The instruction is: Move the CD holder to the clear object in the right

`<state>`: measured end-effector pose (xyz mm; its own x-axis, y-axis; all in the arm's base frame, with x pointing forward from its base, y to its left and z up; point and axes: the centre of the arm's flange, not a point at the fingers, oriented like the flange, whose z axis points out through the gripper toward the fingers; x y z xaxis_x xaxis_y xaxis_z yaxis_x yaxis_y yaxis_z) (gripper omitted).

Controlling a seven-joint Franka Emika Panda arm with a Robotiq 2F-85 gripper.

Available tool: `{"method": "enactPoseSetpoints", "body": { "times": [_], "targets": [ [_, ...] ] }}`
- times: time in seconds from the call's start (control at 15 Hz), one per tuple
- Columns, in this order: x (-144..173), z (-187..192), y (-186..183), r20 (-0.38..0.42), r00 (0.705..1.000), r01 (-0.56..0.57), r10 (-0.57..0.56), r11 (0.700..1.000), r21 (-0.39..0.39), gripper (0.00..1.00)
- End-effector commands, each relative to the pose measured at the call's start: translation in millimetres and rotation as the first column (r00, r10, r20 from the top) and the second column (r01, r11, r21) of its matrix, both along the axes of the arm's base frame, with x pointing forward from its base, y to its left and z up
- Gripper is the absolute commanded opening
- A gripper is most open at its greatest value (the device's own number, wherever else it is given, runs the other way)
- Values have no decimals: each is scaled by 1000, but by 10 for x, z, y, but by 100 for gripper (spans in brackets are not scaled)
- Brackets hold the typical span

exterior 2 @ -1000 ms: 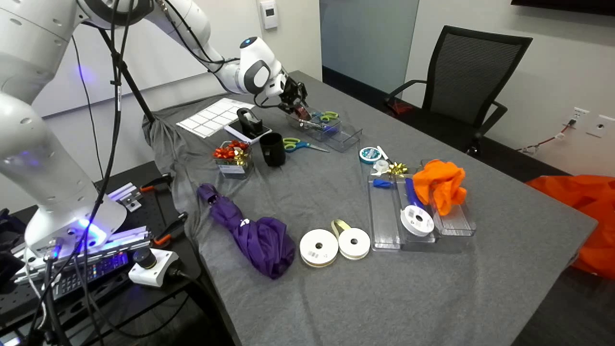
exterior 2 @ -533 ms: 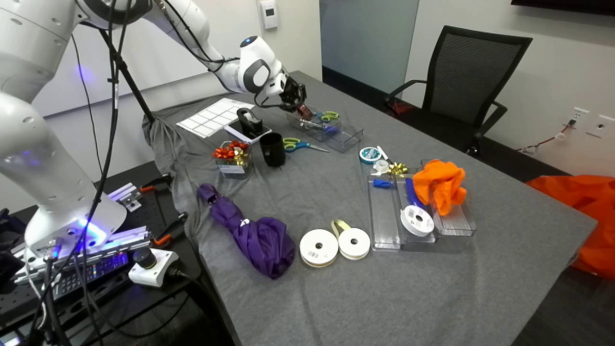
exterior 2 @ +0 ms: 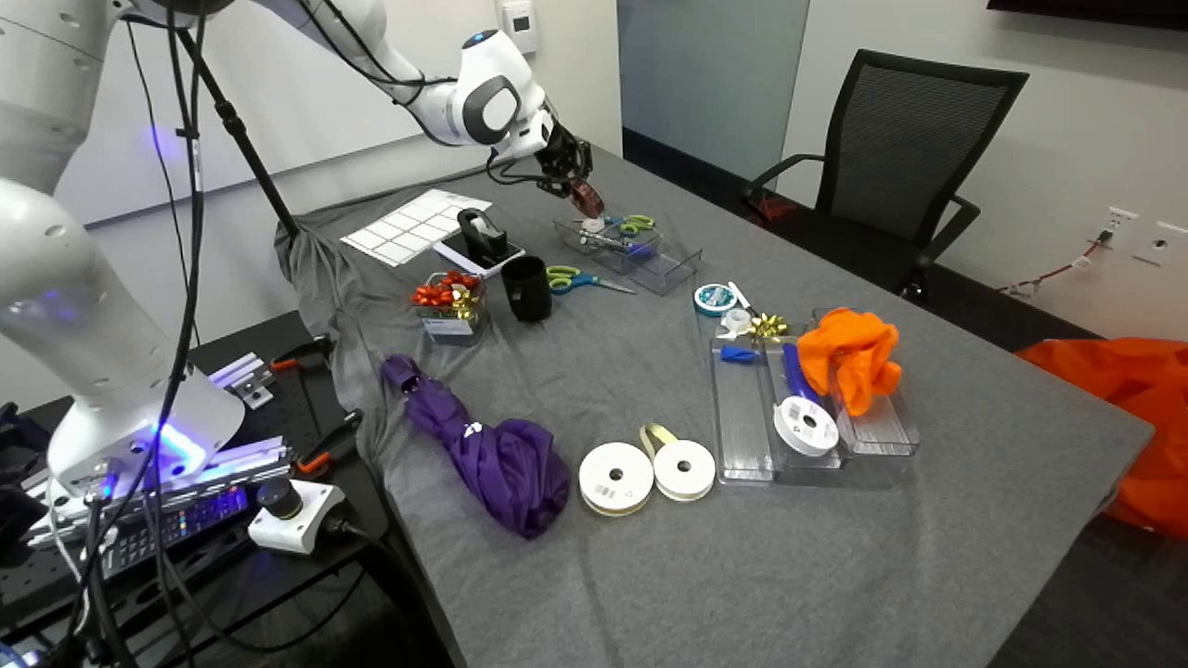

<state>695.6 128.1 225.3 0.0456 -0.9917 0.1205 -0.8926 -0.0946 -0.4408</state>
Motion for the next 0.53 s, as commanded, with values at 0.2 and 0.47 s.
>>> {"method": "enactPoseSetpoints", "body": {
  "times": [0.2,0.47],
  "targets": [
    [-405,805,-253,-103,991,-88,85,996,-30,7],
    [-632,1067,-457,-180,968,-188,175,981,-55,7]
  ]
}}
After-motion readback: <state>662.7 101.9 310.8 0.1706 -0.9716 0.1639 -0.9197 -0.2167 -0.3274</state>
